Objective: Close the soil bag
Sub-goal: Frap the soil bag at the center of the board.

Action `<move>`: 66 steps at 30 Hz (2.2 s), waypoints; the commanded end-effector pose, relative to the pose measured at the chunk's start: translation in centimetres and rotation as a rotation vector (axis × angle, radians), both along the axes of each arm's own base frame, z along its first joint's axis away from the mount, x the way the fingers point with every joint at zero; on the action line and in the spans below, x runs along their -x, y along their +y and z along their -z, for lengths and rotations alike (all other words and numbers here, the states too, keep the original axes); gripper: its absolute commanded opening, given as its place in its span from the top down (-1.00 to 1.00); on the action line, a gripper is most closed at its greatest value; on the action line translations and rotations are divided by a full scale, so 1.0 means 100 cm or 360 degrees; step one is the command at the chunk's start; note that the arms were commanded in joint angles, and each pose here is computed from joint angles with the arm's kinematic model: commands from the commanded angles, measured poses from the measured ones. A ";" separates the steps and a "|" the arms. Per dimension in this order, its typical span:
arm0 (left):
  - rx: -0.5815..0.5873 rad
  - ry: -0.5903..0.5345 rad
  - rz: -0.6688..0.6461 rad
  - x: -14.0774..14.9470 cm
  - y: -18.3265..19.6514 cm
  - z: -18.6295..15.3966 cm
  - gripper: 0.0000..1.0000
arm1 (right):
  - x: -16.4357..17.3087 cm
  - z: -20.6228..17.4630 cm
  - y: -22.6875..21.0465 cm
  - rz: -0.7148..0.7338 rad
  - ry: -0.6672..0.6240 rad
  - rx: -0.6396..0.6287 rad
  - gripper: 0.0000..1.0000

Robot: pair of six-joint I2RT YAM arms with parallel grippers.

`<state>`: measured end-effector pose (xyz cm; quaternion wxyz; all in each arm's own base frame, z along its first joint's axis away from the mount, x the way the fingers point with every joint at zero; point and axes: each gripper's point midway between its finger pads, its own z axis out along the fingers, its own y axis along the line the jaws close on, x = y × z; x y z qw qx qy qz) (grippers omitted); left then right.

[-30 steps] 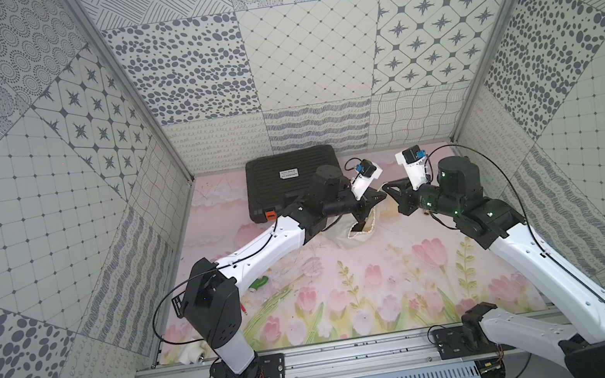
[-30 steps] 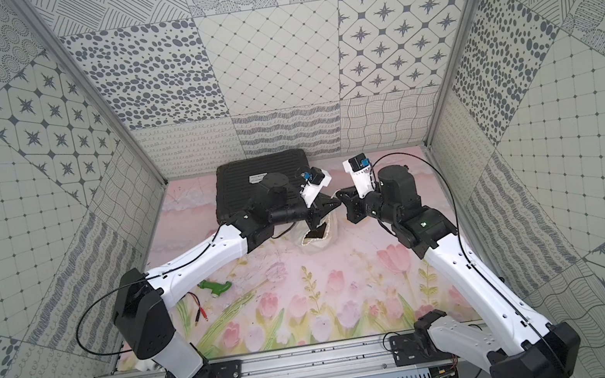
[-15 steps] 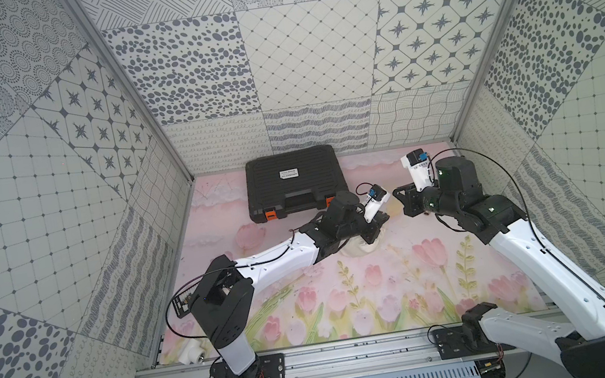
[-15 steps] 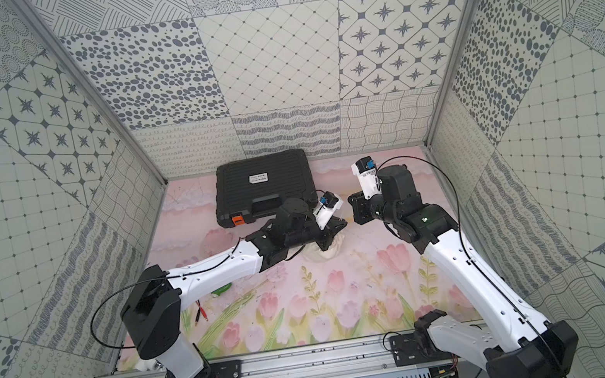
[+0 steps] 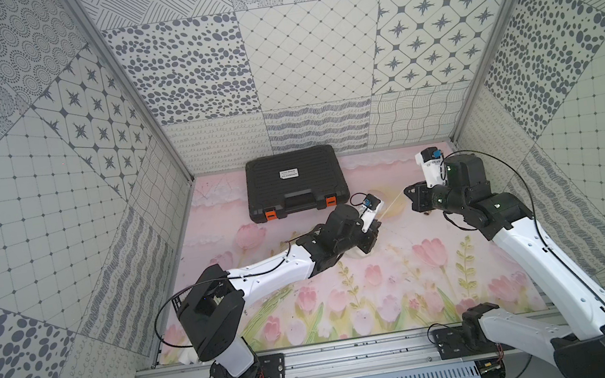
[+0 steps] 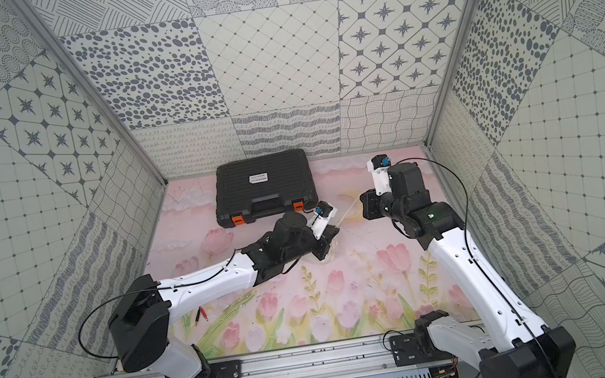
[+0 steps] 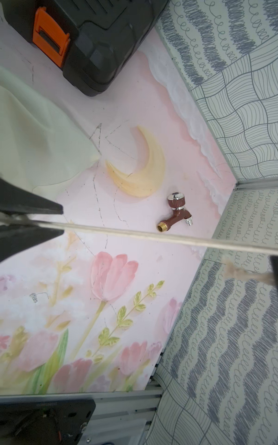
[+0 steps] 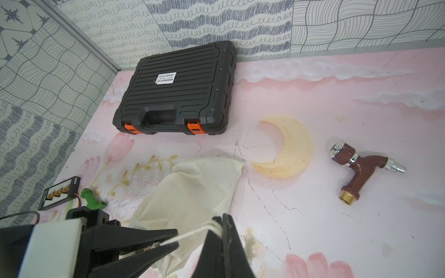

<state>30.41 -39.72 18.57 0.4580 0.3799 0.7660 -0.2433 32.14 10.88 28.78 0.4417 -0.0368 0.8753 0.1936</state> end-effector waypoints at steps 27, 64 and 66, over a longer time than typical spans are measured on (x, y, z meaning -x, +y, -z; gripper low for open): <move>-0.0878 0.0554 -0.0435 0.051 0.132 0.091 0.59 | -0.016 -0.132 -0.034 0.0118 -0.0815 -0.0267 1.00; 0.0154 0.0325 0.0502 -0.003 -0.049 -0.053 0.50 | 0.018 -0.084 0.041 -0.0445 -0.0627 -0.0321 1.00; 0.0111 0.0365 0.0496 -0.001 -0.047 -0.041 0.76 | 0.017 -0.084 0.040 -0.0430 -0.0636 -0.0307 1.00</move>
